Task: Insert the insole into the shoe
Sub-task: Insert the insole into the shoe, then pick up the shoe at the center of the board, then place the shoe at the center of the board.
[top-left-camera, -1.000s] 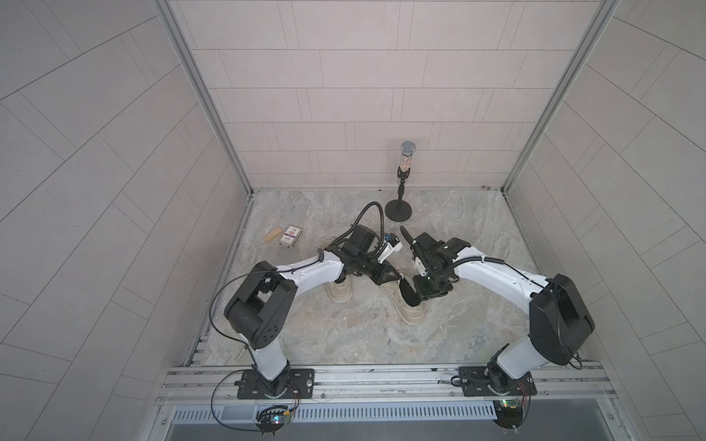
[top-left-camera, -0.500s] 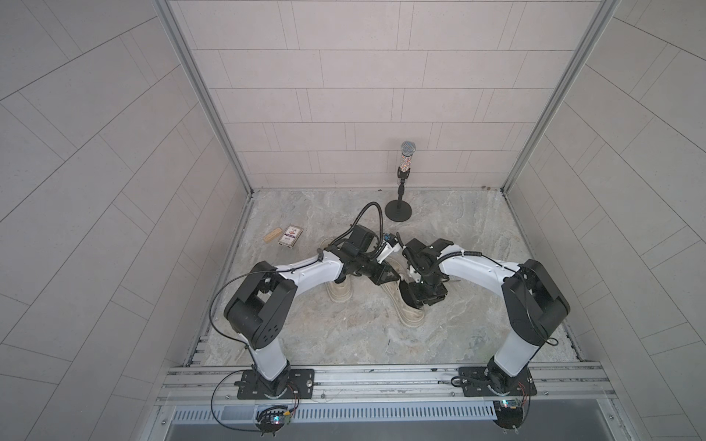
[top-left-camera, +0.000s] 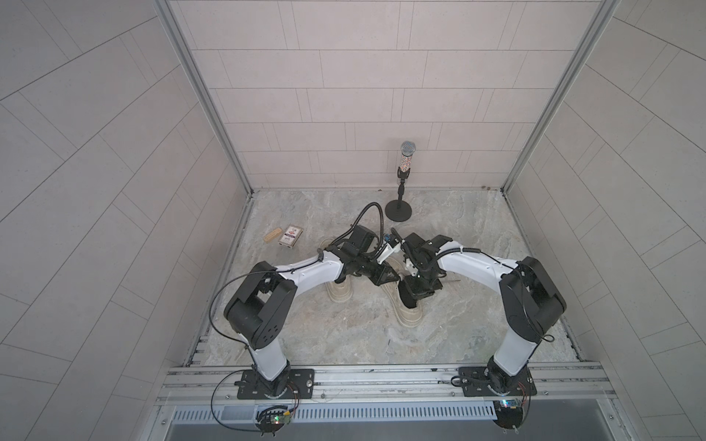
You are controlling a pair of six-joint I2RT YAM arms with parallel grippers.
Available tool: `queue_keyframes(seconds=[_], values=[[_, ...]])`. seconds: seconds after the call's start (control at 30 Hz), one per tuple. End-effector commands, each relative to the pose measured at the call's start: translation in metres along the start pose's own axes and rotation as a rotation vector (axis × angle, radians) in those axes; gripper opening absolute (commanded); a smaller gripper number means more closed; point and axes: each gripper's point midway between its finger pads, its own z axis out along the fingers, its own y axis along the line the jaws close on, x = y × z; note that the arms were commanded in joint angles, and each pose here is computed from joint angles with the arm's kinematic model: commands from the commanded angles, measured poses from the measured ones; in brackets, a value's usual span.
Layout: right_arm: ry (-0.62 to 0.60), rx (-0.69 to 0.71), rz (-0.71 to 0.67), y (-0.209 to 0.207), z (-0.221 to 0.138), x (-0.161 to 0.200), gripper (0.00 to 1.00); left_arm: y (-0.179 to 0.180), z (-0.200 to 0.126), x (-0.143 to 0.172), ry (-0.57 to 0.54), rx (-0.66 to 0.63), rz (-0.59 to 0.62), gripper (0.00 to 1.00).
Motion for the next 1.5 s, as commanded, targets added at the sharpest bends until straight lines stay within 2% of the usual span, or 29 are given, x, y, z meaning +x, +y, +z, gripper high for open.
queue_keyframes(seconds=[0.0, 0.1, 0.2, 0.23, 0.3, 0.37, 0.4, 0.47, 0.57, 0.67, 0.73, 0.8, 0.93, 1.03, 1.13, 1.2, 1.37, 1.47], values=[[0.054, -0.037, 0.032, 0.004, -0.001, 0.023, 0.21, -0.003, -0.004, -0.023, -0.047, -0.003, 0.074, 0.00], [-0.061, -0.076, 0.080, 0.008, -0.017, -0.005, 0.37, -0.005, -0.004, -0.023, -0.044, 0.009, 0.076, 0.00], [-0.124, -0.064, 0.107, 0.003, -0.016, -0.029, 0.40, -0.005, -0.004, -0.023, -0.042, 0.007, 0.071, 0.00], [-0.137, -0.056, 0.113, 0.000, -0.011, -0.034, 0.36, -0.004, -0.005, -0.023, -0.039, -0.002, 0.067, 0.00], [-0.143, -0.087, 0.150, 0.001, 0.003, -0.041, 0.19, 0.000, -0.006, -0.021, -0.024, -0.031, 0.050, 0.09], [-0.151, -0.146, 0.201, 0.008, 0.010, -0.042, 0.05, 0.005, -0.008, -0.016, 0.010, -0.069, 0.022, 0.15], [-0.166, -0.176, 0.234, 0.011, 0.011, -0.042, 0.02, 0.010, -0.011, -0.014, 0.025, -0.107, 0.006, 0.20], [-0.195, -0.206, 0.293, 0.012, 0.011, -0.041, 0.00, 0.015, -0.018, -0.013, 0.040, -0.168, -0.026, 0.28], [-0.232, -0.191, 0.341, 0.006, 0.004, -0.037, 0.00, 0.016, -0.032, -0.015, 0.026, -0.231, -0.069, 0.34], [-0.283, -0.187, 0.364, 0.002, -0.010, -0.037, 0.00, 0.010, -0.044, -0.020, -0.031, -0.237, -0.106, 0.35], [-0.314, -0.200, 0.375, 0.004, -0.018, -0.039, 0.00, 0.012, -0.055, -0.023, -0.069, -0.284, -0.135, 0.35], [-0.338, -0.217, 0.403, 0.005, -0.023, -0.043, 0.00, 0.027, -0.076, -0.022, -0.101, -0.417, -0.186, 0.36], [-0.418, -0.276, 0.446, 0.012, -0.030, -0.060, 0.00, 0.072, -0.151, 0.009, -0.131, -0.885, -0.365, 0.38], [-0.438, -0.294, 0.429, 0.018, -0.028, -0.073, 0.00, 0.080, -0.183, 0.043, -0.123, -1.046, -0.445, 0.42], [-0.454, -0.300, 0.371, 0.027, -0.027, -0.085, 0.00, 0.087, -0.201, 0.077, -0.111, -1.094, -0.579, 0.44], [-0.480, -0.285, 0.309, 0.033, -0.029, -0.092, 0.00, 0.091, -0.201, 0.092, -0.104, -1.060, -0.649, 0.45], [-0.480, -0.248, 0.264, 0.036, -0.028, -0.101, 0.00, 0.108, -0.187, 0.094, -0.112, -0.995, -0.696, 0.48], [-0.481, -0.256, 0.260, 0.041, -0.027, -0.105, 0.00, 0.115, -0.176, 0.088, -0.076, -0.958, -0.700, 0.48]])
